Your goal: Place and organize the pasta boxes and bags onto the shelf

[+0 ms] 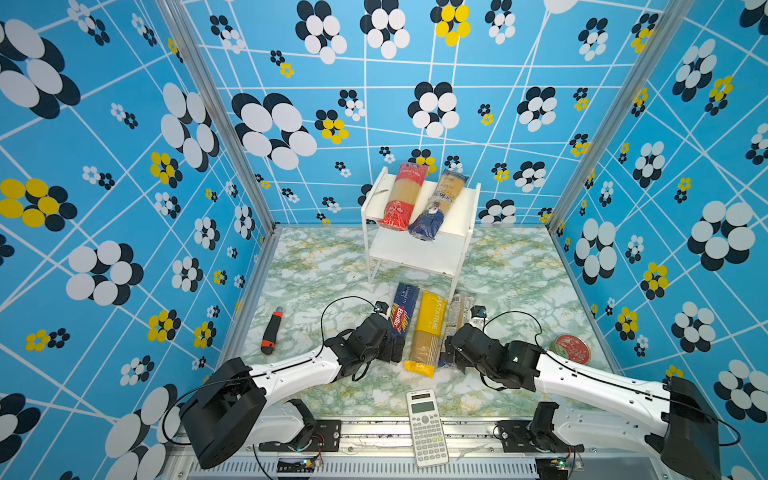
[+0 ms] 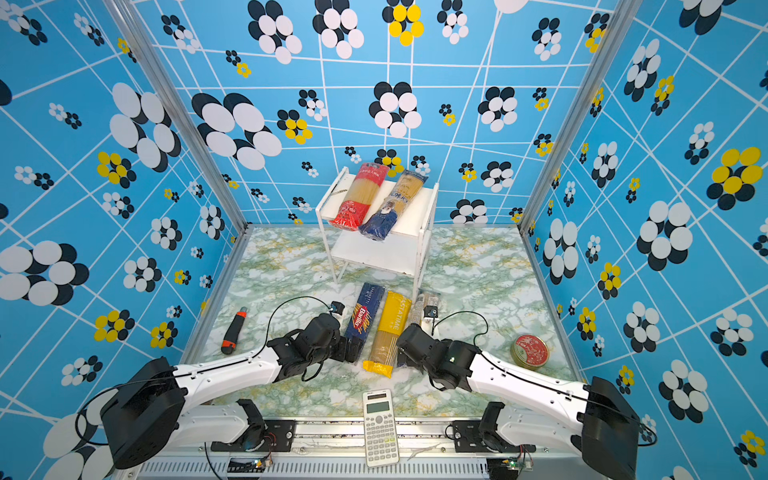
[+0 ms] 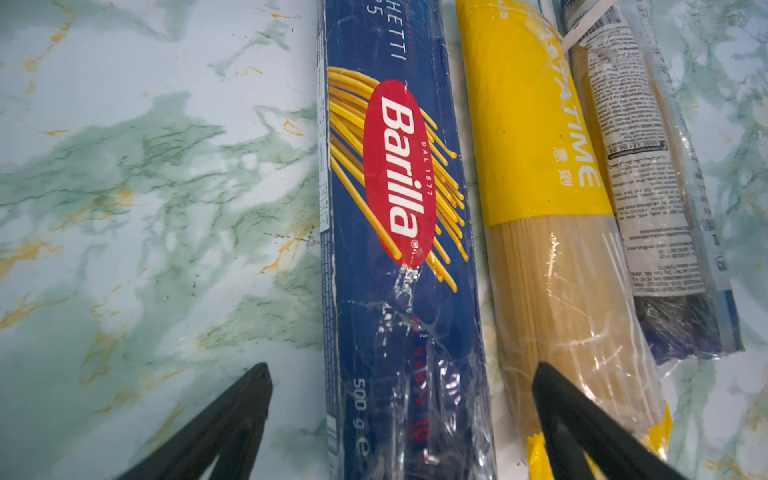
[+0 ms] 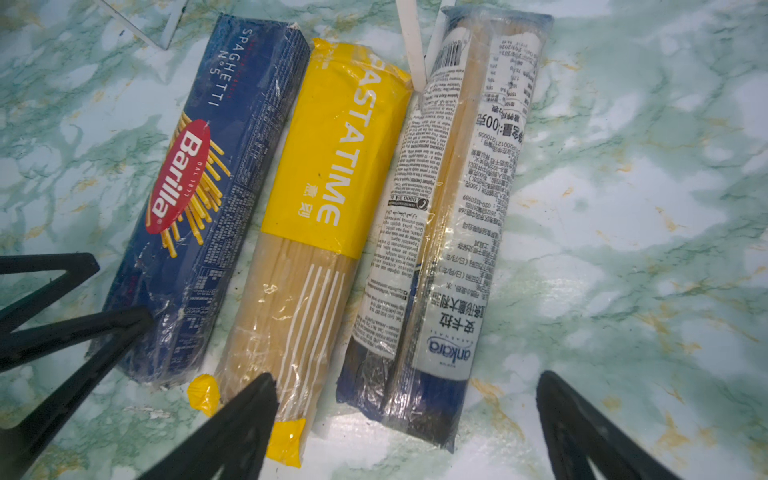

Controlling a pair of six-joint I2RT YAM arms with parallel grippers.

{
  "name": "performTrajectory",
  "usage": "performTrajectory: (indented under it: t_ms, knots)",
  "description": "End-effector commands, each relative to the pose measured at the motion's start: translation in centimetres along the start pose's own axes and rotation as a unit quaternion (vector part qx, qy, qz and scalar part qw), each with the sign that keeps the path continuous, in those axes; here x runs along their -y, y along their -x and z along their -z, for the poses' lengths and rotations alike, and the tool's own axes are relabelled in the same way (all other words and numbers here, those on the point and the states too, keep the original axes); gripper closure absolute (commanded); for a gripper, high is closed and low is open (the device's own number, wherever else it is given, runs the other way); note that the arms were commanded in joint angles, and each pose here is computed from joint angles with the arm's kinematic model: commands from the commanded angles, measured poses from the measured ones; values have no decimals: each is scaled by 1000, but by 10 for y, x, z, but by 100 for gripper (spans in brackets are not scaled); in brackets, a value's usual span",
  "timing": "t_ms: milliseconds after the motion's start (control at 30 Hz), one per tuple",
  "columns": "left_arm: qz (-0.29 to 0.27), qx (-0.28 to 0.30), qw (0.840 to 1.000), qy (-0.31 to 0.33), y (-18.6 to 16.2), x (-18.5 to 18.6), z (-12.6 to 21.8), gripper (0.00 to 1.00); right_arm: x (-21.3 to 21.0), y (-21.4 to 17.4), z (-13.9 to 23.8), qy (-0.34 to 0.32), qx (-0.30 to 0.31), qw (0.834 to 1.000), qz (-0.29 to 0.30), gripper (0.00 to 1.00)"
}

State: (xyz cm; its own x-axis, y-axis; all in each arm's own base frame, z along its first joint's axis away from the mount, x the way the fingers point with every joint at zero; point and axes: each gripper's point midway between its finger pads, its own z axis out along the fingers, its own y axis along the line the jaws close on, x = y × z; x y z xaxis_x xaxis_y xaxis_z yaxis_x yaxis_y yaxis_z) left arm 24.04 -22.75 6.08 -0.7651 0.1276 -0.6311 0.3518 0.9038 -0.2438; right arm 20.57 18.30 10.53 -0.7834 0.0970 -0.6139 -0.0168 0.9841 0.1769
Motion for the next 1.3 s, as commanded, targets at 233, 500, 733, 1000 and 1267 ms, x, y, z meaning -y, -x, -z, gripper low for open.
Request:
performTrajectory:
  t_ms: [233, 500, 733, 1000, 1267]
  knots:
    - [-32, -1, 999, 25, 3, -3, -16, 1, 16, -4, -8, -22, 7, 1000, -11, 1]
    - [-34, -26, 999, 33, -4, -2, -30, 1, 22, -9, -12, -28, 2, 999, -20, 1]
    - [-47, -47, 996, 67, -15, -9, -35, 1, 26, -10, -11, -28, 5, 999, -24, 1]
    - [-35, -68, 992, 100, -27, -20, -39, 1, 27, -12, -12, -29, 2, 999, -27, 1]
    - [-26, -68, 986, 153, -34, -44, -29, 1, 26, -13, -14, -29, -2, 999, -28, 1]
